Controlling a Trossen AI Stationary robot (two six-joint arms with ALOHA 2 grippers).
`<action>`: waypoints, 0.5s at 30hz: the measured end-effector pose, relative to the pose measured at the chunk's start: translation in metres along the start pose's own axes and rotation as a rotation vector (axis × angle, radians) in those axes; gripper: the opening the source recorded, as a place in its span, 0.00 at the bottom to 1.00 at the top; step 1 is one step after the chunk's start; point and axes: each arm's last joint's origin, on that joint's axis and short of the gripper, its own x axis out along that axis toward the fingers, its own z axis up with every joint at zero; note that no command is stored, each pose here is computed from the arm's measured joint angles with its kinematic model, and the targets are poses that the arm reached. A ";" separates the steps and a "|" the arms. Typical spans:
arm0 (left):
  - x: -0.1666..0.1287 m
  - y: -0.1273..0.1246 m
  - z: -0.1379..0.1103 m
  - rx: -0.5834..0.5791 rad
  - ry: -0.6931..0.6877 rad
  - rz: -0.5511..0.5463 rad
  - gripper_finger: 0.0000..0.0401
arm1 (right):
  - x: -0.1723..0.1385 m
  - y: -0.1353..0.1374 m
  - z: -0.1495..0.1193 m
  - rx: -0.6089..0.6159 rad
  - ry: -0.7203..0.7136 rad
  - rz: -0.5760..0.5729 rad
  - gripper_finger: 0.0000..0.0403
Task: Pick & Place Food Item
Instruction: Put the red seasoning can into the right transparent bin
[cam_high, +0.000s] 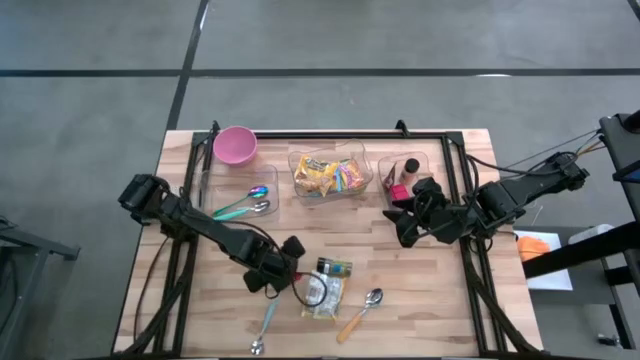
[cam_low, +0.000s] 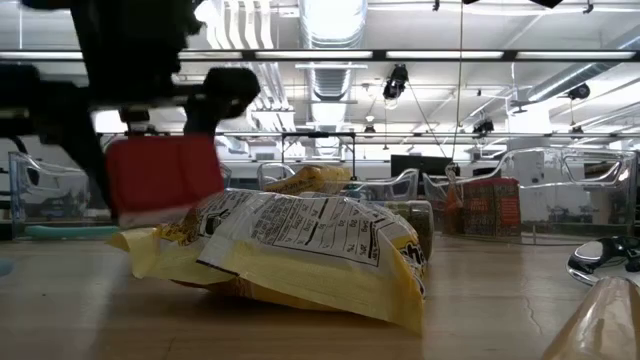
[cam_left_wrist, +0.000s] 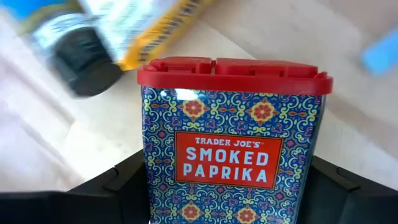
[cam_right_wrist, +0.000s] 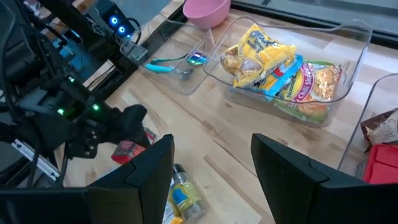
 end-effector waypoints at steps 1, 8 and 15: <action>-0.004 0.001 -0.001 -0.043 -0.010 0.011 0.71 | 0.000 0.000 0.000 0.002 -0.009 -0.002 0.52; -0.036 0.015 -0.006 -0.440 -0.099 0.133 0.71 | 0.000 0.003 0.005 0.035 -0.112 -0.010 0.52; -0.067 0.033 -0.024 -0.751 -0.176 0.253 0.71 | -0.001 0.006 0.008 0.051 -0.166 -0.004 0.52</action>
